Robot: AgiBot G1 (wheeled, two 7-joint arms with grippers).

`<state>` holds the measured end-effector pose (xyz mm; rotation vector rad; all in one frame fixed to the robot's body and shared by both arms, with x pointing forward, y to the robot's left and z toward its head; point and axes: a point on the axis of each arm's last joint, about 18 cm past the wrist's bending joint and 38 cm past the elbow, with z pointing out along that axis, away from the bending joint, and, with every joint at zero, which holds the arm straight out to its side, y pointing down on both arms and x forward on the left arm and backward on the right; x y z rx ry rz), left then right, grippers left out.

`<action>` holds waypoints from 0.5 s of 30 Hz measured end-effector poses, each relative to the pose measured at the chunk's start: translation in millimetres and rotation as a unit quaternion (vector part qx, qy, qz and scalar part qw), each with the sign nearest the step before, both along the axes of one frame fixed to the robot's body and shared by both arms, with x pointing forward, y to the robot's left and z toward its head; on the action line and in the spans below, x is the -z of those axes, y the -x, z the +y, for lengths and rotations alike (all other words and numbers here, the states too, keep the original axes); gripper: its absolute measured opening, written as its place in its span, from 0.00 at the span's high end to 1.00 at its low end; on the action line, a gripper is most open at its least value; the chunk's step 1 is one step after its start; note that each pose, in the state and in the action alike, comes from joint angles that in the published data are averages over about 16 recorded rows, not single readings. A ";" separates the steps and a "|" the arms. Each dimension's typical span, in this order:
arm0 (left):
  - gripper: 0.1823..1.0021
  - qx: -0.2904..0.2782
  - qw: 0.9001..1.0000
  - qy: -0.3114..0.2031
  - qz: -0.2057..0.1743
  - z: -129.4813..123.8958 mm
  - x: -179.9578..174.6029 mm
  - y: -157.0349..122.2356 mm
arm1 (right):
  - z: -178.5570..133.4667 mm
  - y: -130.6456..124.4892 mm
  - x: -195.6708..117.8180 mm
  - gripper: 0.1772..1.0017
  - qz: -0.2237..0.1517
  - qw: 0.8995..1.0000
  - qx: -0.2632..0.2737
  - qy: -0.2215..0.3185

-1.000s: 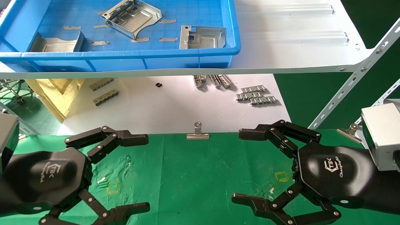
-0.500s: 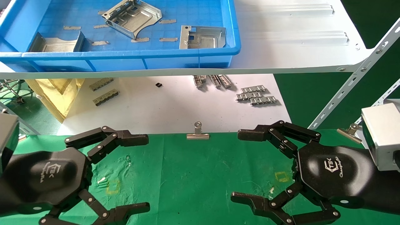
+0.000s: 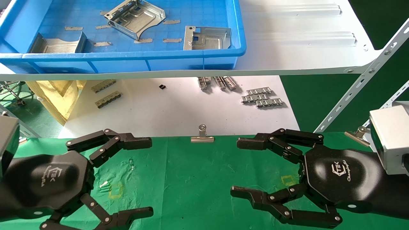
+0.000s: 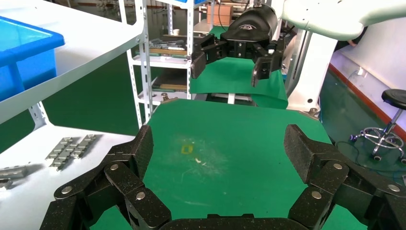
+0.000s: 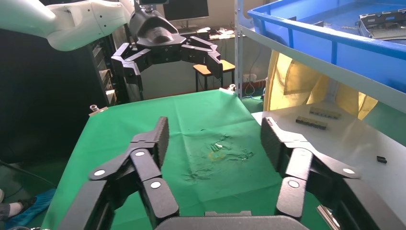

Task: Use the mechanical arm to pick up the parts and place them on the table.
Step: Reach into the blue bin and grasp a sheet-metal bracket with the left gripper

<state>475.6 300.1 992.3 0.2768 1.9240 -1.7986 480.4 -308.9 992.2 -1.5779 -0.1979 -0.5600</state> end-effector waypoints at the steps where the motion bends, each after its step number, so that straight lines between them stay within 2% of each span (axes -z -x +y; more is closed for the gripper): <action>1: 0.00 0.000 1.000 0.000 0.000 0.0 0.0 0.0 | 0.0 0.0 0.0 0.29 0.000 1.000 0.000 0.000; 15: 0.00 0.000 1.000 0.000 0.000 0.0 -0.1 0.0 | 0.0 0.0 0.0 0.67 0.000 1.000 0.000 0.000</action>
